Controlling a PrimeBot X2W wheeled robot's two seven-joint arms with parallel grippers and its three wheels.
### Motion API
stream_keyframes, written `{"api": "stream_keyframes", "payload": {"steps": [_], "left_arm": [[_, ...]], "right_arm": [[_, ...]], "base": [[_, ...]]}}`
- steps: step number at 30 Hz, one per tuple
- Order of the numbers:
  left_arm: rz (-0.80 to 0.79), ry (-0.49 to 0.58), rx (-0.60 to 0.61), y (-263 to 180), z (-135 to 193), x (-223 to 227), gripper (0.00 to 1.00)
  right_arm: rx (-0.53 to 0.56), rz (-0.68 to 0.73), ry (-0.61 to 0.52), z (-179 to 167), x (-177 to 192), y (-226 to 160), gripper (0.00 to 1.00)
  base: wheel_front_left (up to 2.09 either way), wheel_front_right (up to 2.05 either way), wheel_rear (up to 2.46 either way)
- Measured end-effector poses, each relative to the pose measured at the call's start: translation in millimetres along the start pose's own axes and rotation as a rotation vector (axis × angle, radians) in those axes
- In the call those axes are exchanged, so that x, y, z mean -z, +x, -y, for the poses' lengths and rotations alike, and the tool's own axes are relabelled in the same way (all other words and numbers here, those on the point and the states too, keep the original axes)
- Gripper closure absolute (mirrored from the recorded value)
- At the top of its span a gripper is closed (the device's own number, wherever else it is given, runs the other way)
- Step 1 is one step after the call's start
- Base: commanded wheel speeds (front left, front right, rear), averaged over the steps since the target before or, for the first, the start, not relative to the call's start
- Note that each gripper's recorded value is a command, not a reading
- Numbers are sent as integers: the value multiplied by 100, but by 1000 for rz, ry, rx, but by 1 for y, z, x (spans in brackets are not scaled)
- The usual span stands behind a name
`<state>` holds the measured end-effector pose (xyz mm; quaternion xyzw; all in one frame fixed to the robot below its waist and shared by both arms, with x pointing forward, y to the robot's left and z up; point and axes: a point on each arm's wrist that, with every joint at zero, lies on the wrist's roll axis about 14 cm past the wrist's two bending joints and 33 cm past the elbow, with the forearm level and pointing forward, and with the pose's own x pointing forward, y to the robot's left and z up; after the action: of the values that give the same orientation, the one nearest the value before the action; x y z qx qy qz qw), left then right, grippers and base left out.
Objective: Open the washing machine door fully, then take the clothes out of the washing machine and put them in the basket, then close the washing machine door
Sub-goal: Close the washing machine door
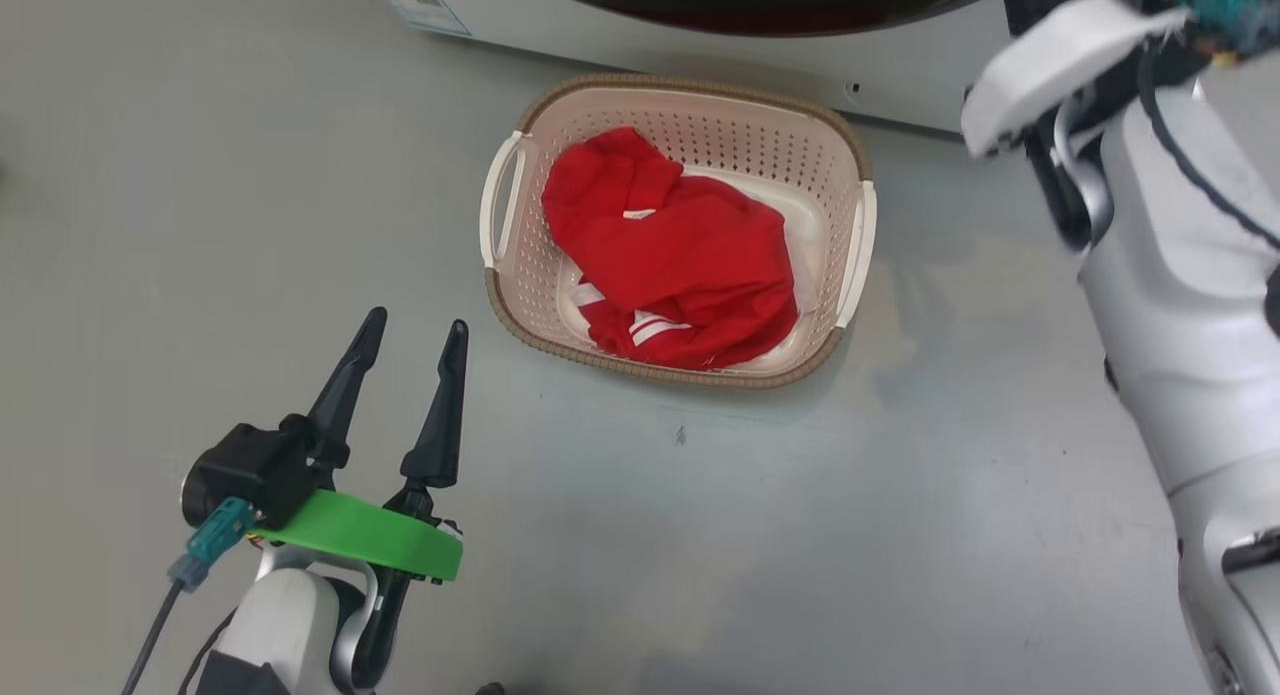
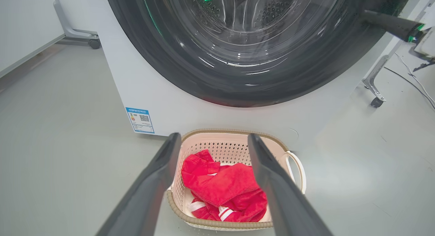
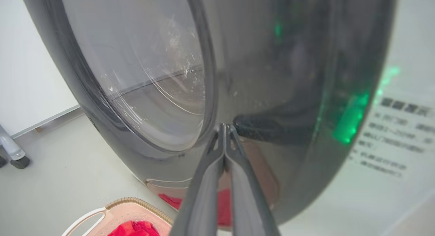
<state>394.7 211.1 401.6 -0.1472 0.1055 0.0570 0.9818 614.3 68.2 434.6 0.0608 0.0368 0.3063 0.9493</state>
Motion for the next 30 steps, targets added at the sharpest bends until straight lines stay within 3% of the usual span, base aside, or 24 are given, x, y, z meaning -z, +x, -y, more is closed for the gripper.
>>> {"api": "stream_keyframes", "payload": {"steps": [6, 13, 21, 22, 25, 30], "left_arm": [[45, 11, -21, -4, -8, -16, 0], [96, 32, -10, -8, -5, -33, 0], [112, 32, 4, -19, 0, -37, 0], [114, 32, 8, -21, 1, -37, 0], [120, 26, 12, -26, 2, -38, 0], [135, 37, 37, -34, 10, -42, 0]], "right_arm": [[-7, -110, 77, -16, 37, -37, 100], [10, -140, 103, -24, 38, -69, 100], [101, -152, 147, -12, 37, -116, 100], [117, -134, 158, -9, 31, -120, 87], [172, -71, 196, 1, 11, -132, 0], [248, -12, 193, 15, -9, -161, 0]], "base": [[0, 0, 0], [0, 0, 0], [0, 0, 0], [0, 0, 0], [0, 0, 0], [0, 0, 0]]}}
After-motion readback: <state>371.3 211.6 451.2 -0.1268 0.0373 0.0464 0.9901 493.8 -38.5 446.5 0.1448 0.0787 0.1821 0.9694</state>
